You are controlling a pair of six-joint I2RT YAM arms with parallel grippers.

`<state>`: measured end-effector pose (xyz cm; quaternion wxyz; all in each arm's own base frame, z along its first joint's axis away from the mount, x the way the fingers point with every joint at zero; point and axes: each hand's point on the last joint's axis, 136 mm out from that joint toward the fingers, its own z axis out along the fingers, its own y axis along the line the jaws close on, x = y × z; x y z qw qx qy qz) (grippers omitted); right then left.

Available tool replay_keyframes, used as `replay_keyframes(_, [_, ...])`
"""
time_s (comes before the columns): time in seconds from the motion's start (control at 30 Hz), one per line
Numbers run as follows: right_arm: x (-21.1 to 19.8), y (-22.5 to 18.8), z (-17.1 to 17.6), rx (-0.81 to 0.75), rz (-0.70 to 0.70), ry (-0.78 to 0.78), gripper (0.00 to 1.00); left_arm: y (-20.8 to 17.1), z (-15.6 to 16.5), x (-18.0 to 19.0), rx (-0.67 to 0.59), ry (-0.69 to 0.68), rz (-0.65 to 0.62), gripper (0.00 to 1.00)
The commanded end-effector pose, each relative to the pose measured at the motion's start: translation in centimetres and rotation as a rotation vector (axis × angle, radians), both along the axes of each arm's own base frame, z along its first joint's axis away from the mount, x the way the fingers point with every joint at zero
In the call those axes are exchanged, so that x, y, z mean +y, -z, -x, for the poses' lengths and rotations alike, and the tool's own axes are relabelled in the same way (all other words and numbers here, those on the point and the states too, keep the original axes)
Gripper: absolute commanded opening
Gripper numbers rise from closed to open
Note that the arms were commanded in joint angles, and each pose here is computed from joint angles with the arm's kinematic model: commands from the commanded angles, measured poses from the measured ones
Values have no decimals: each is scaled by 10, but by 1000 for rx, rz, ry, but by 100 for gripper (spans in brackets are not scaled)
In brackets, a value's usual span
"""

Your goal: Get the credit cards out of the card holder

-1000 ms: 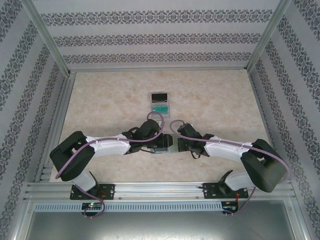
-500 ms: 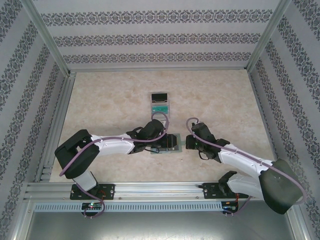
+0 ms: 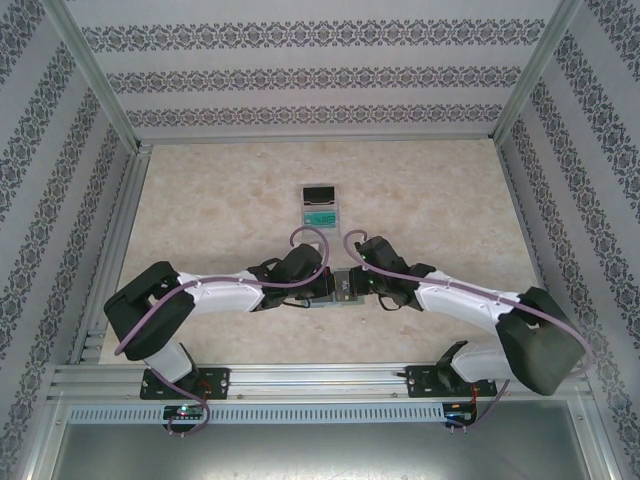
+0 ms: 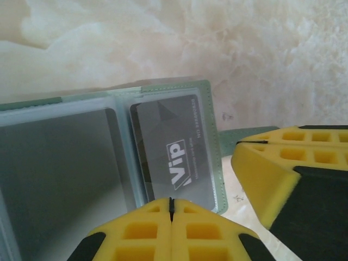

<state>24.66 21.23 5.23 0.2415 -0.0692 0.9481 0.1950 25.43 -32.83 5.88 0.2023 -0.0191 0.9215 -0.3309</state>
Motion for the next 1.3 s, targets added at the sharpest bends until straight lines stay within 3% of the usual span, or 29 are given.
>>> replay_keyframes(0.0, [-4, 10, 1, 29, 59, 2, 0, 11, -4, 6, 24, -29, -21, 5])
replay_keyframes(0.5, [-15, 30, 11, 76, 110, 5, 0, 22, -5, -3, 50, -3, -27, 14])
replay_keyframes(0.7, [-11, 41, 13, 110, 108, -1, 0, 24, -5, -4, 55, 1, -28, 23])
replay_keyframes(1.1, [-3, 40, 16, 105, 95, -17, 0, 36, -3, -4, 94, -2, -44, 24])
replay_keyframes(1.27, [-4, 43, 16, 108, 107, -10, 0, 23, -4, 5, 64, -17, -73, 25])
